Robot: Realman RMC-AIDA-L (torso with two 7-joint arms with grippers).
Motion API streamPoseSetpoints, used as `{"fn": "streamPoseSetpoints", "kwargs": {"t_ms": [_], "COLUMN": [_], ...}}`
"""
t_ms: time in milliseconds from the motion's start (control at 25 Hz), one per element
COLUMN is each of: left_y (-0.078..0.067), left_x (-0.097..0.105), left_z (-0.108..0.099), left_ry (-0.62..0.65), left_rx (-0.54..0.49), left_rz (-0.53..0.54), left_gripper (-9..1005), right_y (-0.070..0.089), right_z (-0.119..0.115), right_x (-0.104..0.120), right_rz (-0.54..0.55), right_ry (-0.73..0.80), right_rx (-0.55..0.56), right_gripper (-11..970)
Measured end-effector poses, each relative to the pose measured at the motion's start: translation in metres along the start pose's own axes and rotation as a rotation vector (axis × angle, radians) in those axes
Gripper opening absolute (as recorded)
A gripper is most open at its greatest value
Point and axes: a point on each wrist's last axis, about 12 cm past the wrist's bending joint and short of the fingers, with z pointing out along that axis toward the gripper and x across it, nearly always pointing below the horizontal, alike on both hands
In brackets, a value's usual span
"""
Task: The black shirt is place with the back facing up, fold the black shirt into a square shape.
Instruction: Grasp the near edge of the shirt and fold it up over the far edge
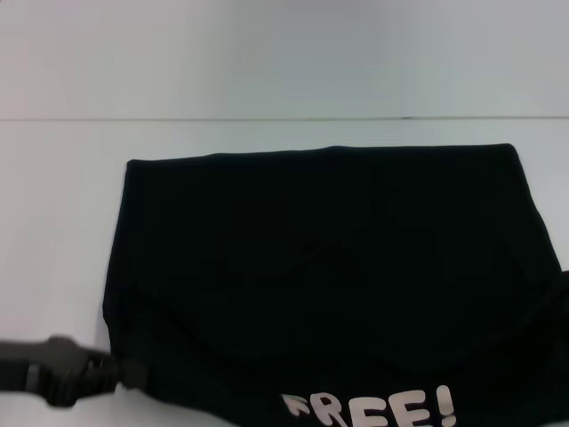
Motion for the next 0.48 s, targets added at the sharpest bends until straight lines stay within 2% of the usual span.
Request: {"fn": "streamPoseSetpoints", "kwargs": {"t_ms": [200, 320, 480], "left_y": [0.012, 0.025, 0.044], "left_x": [-0.049, -0.080, -0.123], "left_z": [0.010, 0.018, 0.032], "left_ry": [0.005, -0.025, -0.107], "left_rx": [-0.033, -0.105, -0.265], "left_rz": [0.065, 0.083, 0.078], "left_gripper": [10, 9, 10], "right_y": [-0.008, -0.014, -0.024], "right_z": [0.016, 0.031, 0.050], "right_x": [-0.048, -0.078, -0.115], "right_rz": [-0.092, -0.136, -0.149], "right_ry": [-0.024, -0.037, -0.064], "right_rx": [-0.015, -0.002, 0.075], "right_gripper": [3, 4, 4]}}
